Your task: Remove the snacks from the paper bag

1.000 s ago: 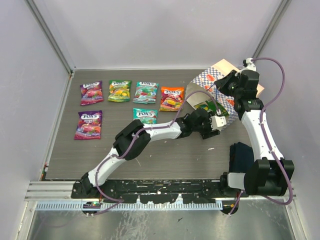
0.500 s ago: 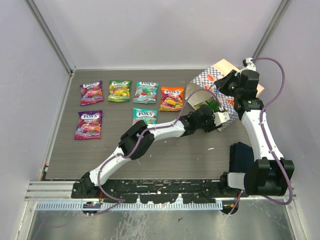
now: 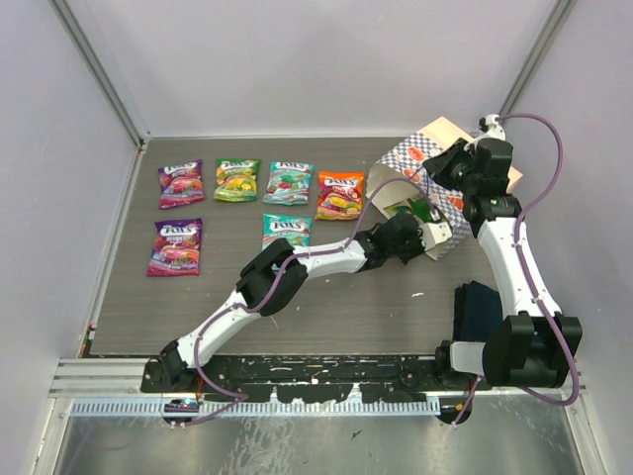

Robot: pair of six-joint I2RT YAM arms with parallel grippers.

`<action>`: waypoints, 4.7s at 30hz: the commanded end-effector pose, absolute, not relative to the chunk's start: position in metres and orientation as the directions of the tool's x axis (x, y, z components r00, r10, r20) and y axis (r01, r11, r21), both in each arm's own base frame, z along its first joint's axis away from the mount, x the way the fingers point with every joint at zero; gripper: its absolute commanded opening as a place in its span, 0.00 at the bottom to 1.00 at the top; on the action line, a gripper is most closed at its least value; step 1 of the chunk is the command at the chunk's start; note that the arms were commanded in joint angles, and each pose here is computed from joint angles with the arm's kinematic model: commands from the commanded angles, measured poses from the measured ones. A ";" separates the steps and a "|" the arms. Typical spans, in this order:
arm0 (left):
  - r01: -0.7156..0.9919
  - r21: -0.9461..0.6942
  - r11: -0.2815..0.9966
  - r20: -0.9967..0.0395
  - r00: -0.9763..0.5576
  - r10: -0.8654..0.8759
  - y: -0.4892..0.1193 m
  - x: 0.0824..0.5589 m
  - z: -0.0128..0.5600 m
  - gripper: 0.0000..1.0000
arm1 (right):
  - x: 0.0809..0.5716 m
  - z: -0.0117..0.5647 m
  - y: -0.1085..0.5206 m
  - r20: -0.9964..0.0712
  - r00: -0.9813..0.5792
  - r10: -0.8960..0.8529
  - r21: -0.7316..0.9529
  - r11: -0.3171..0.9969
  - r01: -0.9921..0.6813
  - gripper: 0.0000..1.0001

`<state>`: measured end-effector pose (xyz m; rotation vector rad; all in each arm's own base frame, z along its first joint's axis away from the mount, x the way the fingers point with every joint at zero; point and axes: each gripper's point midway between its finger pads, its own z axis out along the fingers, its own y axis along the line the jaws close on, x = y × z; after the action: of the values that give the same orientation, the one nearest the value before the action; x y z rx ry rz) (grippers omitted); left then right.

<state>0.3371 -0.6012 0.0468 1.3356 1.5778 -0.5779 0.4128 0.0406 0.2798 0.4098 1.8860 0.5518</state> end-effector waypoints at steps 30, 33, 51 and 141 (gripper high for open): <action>0.887 0.292 0.357 -0.955 0.290 0.060 -0.399 0.208 0.336 0.00 | 0.415 0.319 0.034 -0.794 -0.258 0.550 0.576 0.816 -0.033 0.01; 0.839 0.285 0.464 -0.958 0.267 0.105 -0.350 0.207 0.352 0.00 | 0.415 0.318 0.036 -0.787 -0.262 0.558 0.586 0.809 -0.038 0.01; 0.468 -0.134 0.873 -0.961 -0.276 0.000 -0.150 0.303 0.298 0.00 | 0.412 0.322 0.047 -0.766 -0.271 0.582 0.622 0.779 -0.084 0.01; 0.097 -0.170 0.981 -0.637 -0.770 -0.034 -0.130 0.369 0.050 0.98 | 0.424 0.294 0.067 -0.764 -0.337 0.549 0.605 0.792 -0.081 0.01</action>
<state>0.3529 -0.1155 0.0401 0.0278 2.4775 -0.1617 0.4195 0.0679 0.2717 0.4033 1.8841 0.6878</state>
